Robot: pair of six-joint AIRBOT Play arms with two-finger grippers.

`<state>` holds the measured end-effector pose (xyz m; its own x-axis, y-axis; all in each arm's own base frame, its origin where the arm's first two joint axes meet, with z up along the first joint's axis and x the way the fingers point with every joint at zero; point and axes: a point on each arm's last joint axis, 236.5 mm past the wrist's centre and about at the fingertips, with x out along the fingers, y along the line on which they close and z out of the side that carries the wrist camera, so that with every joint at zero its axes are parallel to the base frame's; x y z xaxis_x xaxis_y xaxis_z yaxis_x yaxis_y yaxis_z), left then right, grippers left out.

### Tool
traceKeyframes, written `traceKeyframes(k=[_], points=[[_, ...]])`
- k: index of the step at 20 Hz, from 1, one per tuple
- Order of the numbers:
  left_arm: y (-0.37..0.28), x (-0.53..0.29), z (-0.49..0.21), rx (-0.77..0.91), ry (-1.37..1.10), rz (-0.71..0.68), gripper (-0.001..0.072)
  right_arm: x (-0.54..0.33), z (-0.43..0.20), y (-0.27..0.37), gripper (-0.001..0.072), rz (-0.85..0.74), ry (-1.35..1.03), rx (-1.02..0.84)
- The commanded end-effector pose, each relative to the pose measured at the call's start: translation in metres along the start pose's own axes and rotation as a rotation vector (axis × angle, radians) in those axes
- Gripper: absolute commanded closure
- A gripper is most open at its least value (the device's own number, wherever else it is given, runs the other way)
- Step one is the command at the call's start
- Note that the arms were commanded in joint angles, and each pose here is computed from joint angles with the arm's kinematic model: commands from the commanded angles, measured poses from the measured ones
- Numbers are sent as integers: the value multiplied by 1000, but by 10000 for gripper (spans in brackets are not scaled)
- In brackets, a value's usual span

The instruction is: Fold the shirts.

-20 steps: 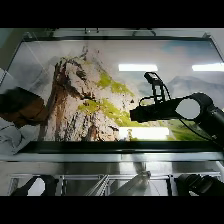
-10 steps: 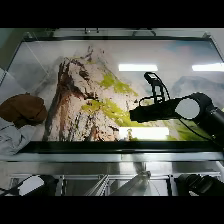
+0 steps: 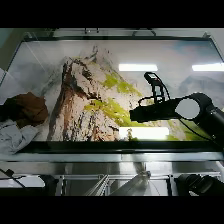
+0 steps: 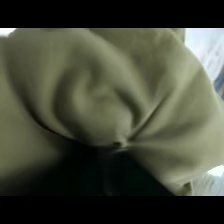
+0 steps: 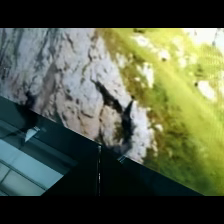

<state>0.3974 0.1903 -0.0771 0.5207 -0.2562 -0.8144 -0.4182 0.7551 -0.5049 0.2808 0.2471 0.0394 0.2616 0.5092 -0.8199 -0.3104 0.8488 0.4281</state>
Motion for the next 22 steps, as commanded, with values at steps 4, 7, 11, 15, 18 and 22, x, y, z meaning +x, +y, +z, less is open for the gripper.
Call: traceKeyframes(k=[4,7,11,15,18,22], points=[[-196,-78,26,259,28,-414,704,0,0,0,686,0,1,0],[-323,-167,10,479,-71,-615,699,0,0,0,686,0,1,0],[-436,-233,-66,736,-82,-756,683,0,0,0,686,0,1,0],[-493,-234,-151,886,48,-870,685,0,0,0,686,0,1,-1],[-484,-188,-171,917,102,-745,444,0,0,0,687,0,1,0],[-437,-142,-172,920,183,-547,-13,0,0,0,686,0,1,0]])
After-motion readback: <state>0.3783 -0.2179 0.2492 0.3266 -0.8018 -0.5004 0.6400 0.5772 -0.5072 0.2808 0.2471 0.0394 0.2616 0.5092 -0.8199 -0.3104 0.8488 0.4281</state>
